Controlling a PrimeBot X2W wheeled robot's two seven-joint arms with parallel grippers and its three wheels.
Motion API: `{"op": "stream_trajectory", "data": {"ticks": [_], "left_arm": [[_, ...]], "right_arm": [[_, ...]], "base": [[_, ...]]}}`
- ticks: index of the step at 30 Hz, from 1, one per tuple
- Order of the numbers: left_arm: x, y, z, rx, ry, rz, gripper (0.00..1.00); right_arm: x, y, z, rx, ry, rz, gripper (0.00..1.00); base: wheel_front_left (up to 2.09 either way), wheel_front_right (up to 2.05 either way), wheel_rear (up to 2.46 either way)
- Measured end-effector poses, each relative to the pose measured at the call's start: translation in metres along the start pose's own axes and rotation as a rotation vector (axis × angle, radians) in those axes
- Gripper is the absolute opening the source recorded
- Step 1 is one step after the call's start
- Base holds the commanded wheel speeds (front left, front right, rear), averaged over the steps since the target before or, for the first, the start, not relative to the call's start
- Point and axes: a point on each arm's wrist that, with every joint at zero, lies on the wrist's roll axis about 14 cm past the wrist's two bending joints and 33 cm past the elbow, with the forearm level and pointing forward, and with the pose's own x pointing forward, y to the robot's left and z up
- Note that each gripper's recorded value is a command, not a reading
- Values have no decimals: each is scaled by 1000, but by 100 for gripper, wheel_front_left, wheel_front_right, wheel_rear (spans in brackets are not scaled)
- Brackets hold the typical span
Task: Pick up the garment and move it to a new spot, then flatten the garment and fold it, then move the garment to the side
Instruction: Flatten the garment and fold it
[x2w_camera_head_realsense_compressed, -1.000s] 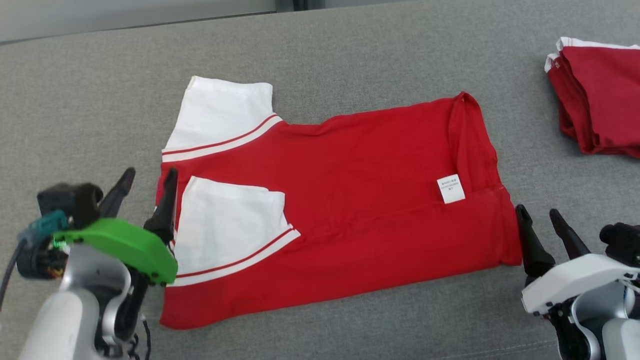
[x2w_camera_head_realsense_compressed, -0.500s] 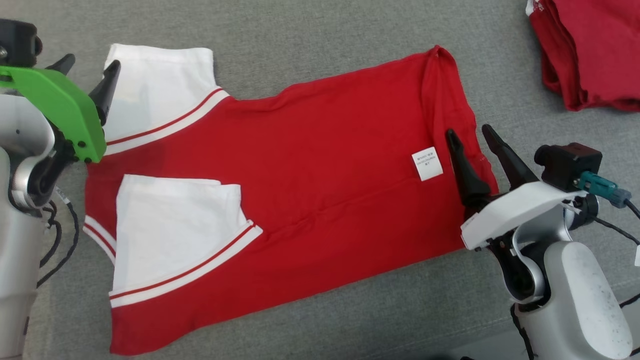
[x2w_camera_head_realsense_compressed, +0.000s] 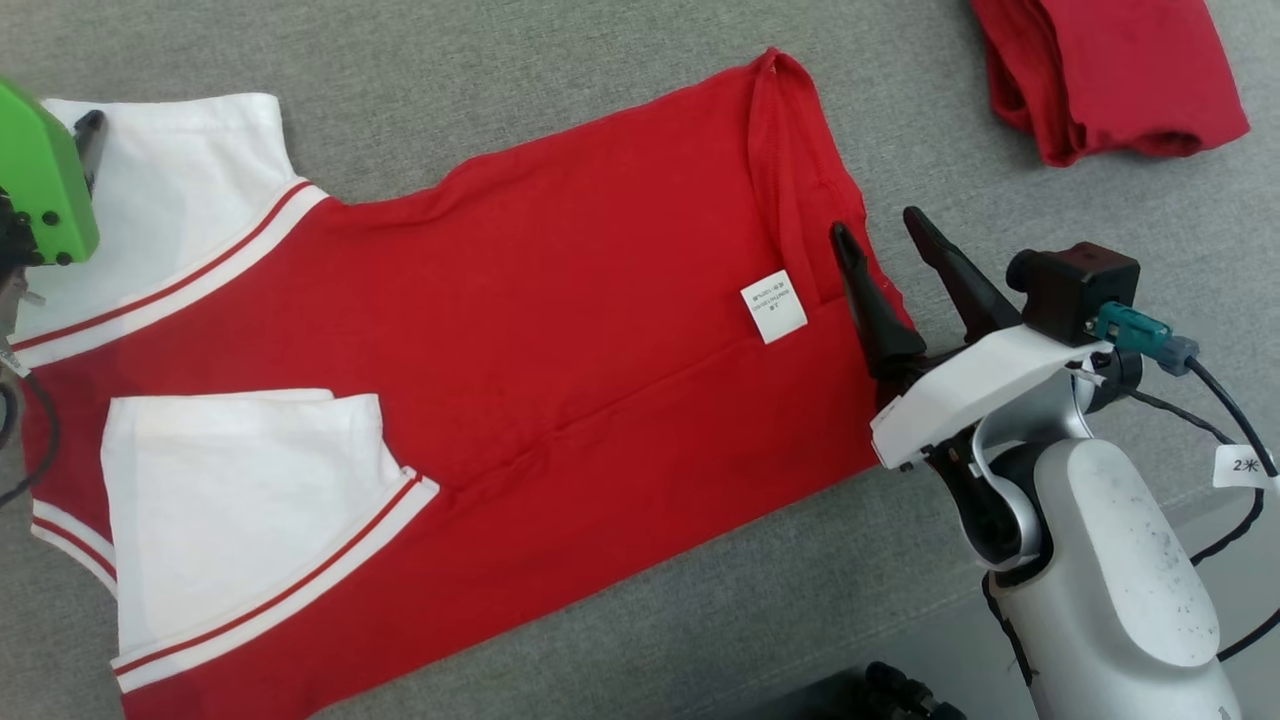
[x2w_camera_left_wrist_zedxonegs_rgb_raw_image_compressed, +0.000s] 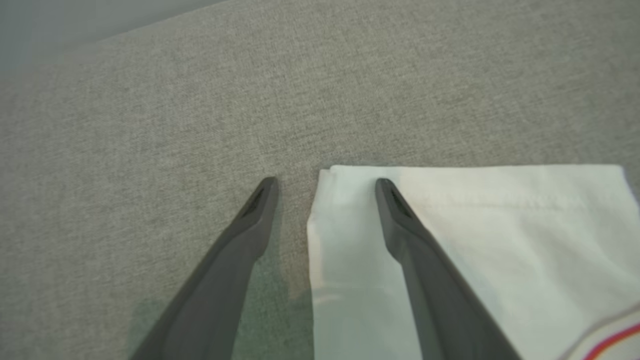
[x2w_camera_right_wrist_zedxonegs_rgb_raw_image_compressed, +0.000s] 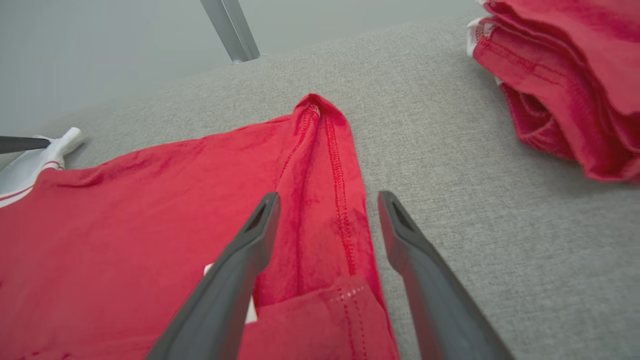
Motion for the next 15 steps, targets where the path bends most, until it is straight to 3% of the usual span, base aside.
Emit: {"op": "stream_trajectory", "data": {"ticks": [1, 2, 3, 4, 5, 10, 15], "left_arm": [[2, 1, -1, -1, 12, 3, 100], [3, 1, -1, -1, 18, 2, 93], [4, 0, -2, -4, 27, -2, 61], [4, -2, -2, -8, 35, -12, 38], [4, -4, -3, -11, 41, -22, 0], [-2, -12, 1, 0, 34, -50, 0], [-16, -18, 26, 0, -78, -76, 0]], "right_arm": [[0, -1, 0, -1, -1, -4, 100], [-1, -3, 1, -2, -4, -7, 100], [-1, -3, 1, -3, -5, -9, 100], [-1, -4, 2, -4, -6, -12, 100], [-1, -5, 3, -4, -9, -14, 100], [9, -4, 18, -49, -28, -1, 100], [35, -1, 43, -196, -25, 31, 100]], "base": [[0, 0, 0], [0, 0, 0], [0, 0, 0], [0, 0, 0], [0, 0, 0], [0, 0, 0], [0, 0, 0]]}}
